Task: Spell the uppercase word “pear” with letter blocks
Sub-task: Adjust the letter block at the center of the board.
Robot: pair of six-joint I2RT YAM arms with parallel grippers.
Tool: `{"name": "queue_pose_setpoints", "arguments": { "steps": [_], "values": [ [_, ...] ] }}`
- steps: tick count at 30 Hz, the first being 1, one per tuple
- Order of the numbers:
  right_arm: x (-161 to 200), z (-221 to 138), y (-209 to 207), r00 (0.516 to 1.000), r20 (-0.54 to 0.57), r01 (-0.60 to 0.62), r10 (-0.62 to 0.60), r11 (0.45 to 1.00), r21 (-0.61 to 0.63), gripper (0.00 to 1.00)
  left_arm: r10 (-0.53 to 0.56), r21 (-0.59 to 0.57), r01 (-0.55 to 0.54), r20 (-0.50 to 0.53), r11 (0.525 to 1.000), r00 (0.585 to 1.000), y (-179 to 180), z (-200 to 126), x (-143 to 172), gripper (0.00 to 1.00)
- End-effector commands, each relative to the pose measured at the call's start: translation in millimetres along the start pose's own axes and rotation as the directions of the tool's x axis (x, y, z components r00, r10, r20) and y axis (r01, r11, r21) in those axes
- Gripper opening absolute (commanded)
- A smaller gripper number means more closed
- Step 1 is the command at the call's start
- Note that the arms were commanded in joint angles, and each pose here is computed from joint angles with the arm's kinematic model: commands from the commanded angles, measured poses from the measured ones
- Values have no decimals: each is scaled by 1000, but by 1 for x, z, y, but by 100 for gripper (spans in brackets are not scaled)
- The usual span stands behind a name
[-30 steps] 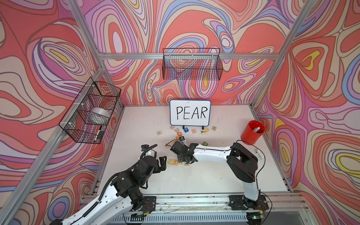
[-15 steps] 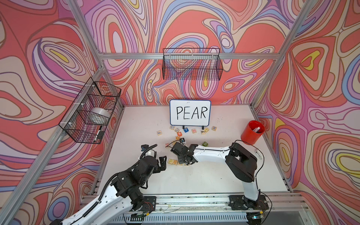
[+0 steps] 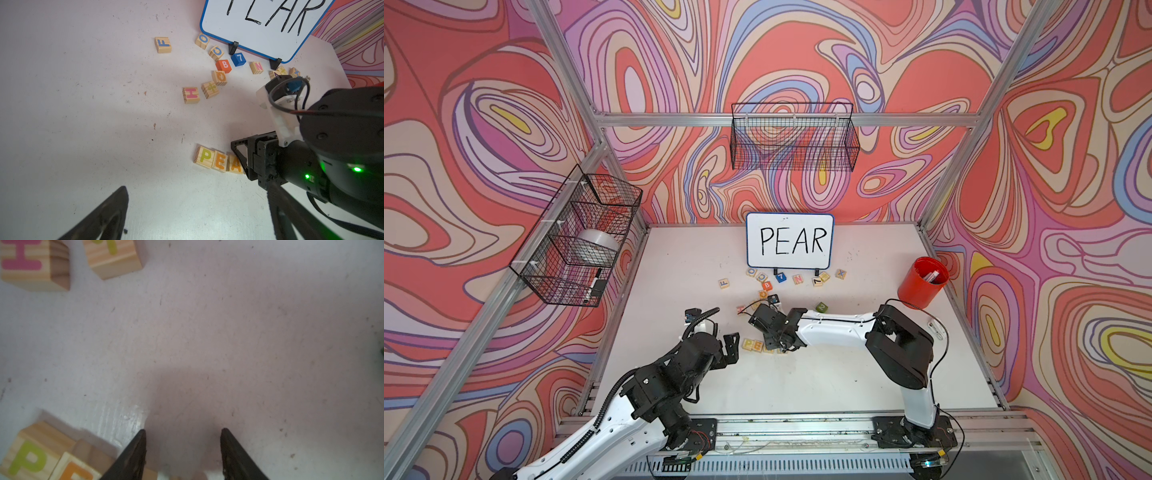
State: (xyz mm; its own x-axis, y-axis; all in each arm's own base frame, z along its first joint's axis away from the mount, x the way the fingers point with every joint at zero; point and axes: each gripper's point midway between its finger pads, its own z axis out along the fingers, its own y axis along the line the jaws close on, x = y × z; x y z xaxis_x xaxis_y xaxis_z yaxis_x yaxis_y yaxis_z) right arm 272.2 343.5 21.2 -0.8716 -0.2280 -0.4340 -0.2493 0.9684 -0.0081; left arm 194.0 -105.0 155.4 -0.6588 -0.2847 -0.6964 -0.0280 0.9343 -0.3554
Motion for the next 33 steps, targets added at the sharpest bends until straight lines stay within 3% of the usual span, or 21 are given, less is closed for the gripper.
{"name": "queue_pose_setpoints", "arguments": {
  "steps": [1, 18, 27, 33],
  "values": [
    [4, -5, -4, 1000, -7, -13, 13, 1000, -7, 58, -12, -20, 12, 9, 1000, 1000, 3, -4, -4, 100],
    [2, -11, -1, 1000, 25, 2, -2, 1000, -3, 58, -14, -17, 14, 7, 1000, 1000, 3, -4, -3, 100],
    [-28, -44, -29, 989, 150, -17, 2, 995, 103, 65, -18, -12, 18, 1, 1000, 1000, 2, -2, -2, 100],
    [-18, -46, -66, 990, 129, -71, 50, 984, 164, 67, -19, -7, 19, 0, 1000, 1000, 1, -1, -1, 100]
  ]
}}
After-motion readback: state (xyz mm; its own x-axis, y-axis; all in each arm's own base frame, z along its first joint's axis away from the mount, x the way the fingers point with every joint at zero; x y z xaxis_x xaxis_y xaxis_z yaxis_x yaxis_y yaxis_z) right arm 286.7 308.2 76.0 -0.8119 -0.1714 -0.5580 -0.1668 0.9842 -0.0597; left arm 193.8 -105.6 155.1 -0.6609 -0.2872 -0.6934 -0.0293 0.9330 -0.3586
